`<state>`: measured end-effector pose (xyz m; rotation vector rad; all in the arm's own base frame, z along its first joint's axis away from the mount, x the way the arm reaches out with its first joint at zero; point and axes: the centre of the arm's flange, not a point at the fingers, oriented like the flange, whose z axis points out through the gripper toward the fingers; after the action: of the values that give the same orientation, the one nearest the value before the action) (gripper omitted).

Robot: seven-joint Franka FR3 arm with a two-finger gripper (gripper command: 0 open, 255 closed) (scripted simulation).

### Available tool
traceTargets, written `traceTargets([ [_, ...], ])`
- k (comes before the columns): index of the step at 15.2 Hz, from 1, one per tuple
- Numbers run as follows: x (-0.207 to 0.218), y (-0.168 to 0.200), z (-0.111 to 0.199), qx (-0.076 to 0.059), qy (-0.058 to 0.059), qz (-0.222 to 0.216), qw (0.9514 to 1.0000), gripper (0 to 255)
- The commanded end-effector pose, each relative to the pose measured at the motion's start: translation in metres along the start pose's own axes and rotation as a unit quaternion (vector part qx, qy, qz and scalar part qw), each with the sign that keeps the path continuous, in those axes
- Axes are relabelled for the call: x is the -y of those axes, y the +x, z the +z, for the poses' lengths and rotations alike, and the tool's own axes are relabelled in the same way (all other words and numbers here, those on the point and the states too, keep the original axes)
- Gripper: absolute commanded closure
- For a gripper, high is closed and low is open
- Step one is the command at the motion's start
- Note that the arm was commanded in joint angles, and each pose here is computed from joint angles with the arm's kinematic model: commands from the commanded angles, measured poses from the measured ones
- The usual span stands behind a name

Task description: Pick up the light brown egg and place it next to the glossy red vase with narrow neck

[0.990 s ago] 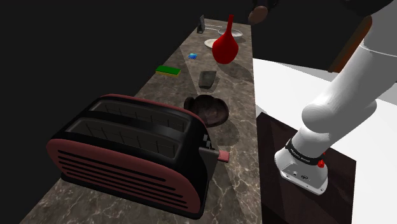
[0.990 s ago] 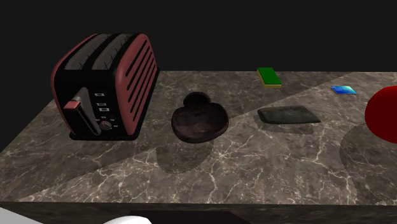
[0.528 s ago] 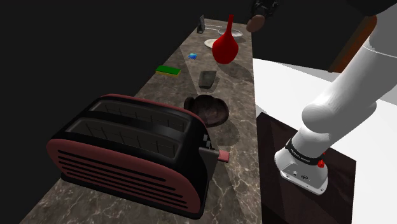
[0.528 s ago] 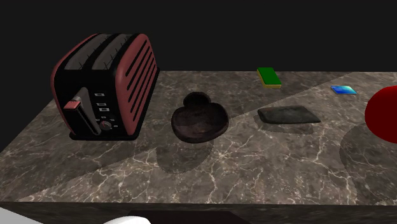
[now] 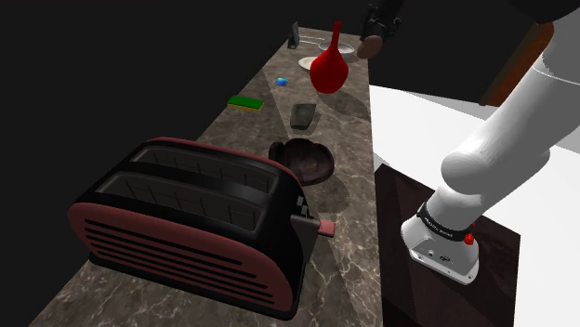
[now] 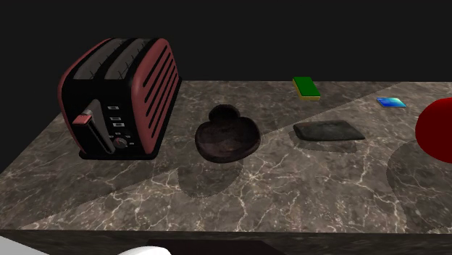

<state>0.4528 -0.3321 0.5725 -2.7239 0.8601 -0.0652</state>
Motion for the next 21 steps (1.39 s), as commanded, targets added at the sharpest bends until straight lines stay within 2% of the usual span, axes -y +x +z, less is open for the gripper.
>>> traceTargets([
  [1, -0.002, 0.0, 0.011, 0.0, 0.0, 0.0, 1.0, 255],
  [21, -0.032, 0.004, 0.112, 0.0, 0.0, 0.0, 1.0, 255],
])
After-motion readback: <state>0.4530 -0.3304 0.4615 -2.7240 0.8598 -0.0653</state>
